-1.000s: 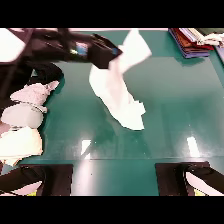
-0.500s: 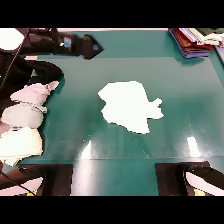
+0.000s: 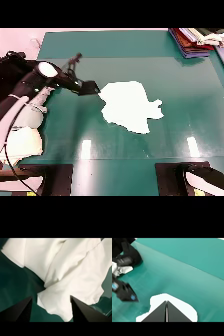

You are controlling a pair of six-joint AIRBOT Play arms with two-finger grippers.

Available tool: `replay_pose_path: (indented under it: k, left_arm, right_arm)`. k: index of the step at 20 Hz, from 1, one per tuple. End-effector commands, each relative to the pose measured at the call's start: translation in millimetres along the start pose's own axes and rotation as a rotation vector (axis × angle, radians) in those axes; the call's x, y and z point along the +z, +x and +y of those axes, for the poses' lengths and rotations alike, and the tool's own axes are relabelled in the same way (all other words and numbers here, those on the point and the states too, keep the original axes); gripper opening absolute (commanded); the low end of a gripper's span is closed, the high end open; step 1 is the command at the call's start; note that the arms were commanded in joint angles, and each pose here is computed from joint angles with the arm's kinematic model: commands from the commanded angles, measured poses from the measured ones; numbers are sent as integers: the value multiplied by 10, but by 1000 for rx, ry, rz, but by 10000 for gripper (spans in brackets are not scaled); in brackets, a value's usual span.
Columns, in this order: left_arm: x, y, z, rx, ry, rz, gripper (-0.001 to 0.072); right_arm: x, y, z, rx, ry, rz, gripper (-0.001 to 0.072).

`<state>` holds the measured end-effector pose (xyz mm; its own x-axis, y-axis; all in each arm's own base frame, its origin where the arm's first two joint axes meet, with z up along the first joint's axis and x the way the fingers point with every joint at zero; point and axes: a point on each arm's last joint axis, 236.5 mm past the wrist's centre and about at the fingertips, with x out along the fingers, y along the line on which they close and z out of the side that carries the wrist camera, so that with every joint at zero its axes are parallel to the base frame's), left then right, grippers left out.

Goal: Fold the shirts.

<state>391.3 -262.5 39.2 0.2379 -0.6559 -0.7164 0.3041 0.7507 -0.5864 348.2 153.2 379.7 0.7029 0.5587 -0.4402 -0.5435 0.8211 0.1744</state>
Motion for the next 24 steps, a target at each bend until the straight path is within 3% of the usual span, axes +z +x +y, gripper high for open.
replay_pose_path:
  k: [1,6,18,19,21,22,24]
  left_arm:
    - [-357,394,-183,-31,49,97,551]
    - [-624,547,-336,10,173,164,551]
    - [-591,539,-128,103,151,156,549]
    - [-600,546,-148,100,153,157,485]
    - [-632,561,-189,93,160,165,139]
    - [-626,576,-215,91,169,158,27]
    - [-528,535,-256,85,177,130,28]
  right_arm:
    - [-92,6,13,7,1,40,14]
    - [-340,81,-17,9,30,104,14]
    - [-1168,255,-430,-81,204,152,14]
    - [-1223,256,-471,-90,216,159,14]
    - [-1358,290,-520,-97,238,185,14]
    - [-1452,322,-525,-93,249,210,14]
    - [-1764,407,-536,-84,283,293,14]
